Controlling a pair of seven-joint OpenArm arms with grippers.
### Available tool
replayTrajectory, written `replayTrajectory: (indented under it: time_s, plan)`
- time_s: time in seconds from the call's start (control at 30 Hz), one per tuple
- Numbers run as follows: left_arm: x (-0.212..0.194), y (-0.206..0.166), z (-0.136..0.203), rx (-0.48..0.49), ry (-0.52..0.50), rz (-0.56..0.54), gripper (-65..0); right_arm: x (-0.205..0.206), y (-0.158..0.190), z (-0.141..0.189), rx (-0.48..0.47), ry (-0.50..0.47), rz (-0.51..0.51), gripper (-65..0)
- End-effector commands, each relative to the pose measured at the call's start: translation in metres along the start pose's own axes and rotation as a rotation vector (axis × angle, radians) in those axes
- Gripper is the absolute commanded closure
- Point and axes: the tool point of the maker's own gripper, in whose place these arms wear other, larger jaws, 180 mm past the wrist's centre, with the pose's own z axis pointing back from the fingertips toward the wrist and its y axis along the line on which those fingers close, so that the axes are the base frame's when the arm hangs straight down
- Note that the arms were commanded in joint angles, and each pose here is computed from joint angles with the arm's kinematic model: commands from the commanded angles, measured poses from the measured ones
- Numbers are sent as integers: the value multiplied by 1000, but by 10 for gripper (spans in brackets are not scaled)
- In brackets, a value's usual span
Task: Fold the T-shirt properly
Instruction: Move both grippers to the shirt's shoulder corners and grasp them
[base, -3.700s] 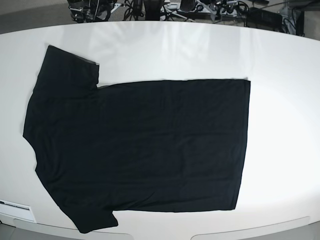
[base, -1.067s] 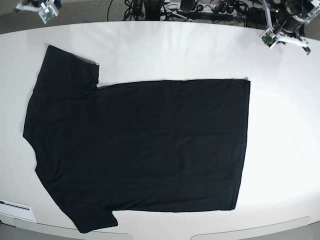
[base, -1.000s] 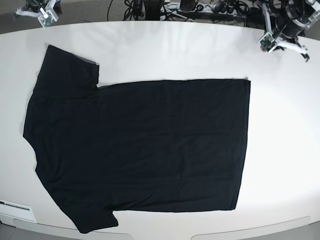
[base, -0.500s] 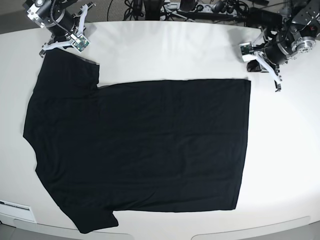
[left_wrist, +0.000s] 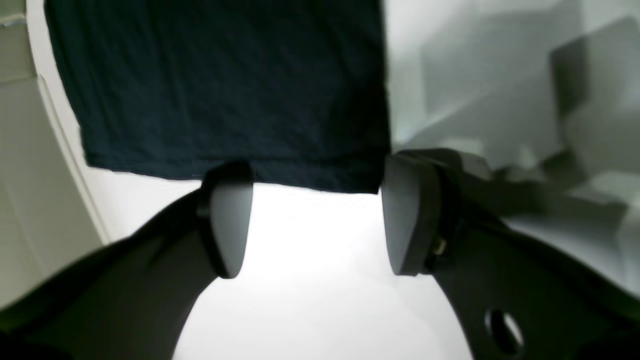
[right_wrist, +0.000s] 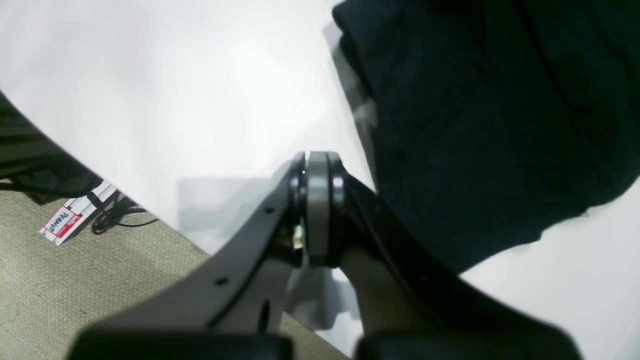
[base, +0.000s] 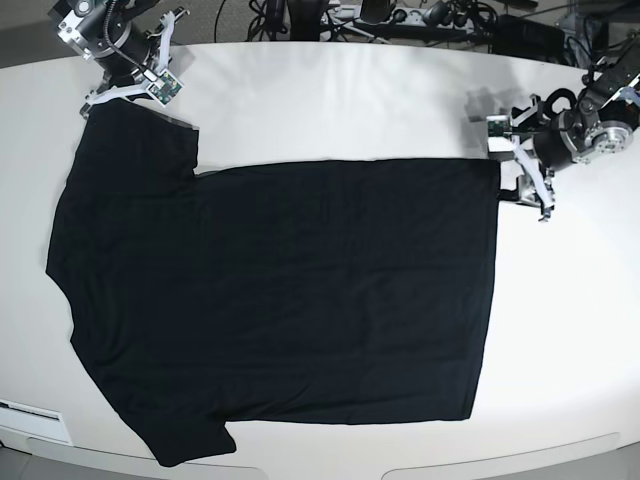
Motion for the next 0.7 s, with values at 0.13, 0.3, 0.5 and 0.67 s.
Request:
replayTrajectory:
  time_s: [0.13,0.3,0.5,0.67]
  plan:
    - [5,-20,-18,-74,17,-32,-406,0,-7,-5,-14,-19,-6,-259]
    - [-1,-12,-27,-17,117,23,0,-18,-35,-35,-39,30,-23,-435]
    - [-5,-7,-27,19,148,42,0,-34,-55,-52,-52,79,-48,-328]
    - [-5,13,-18,114,202,60,0,-37,-57,-47,-48,135,-61,0]
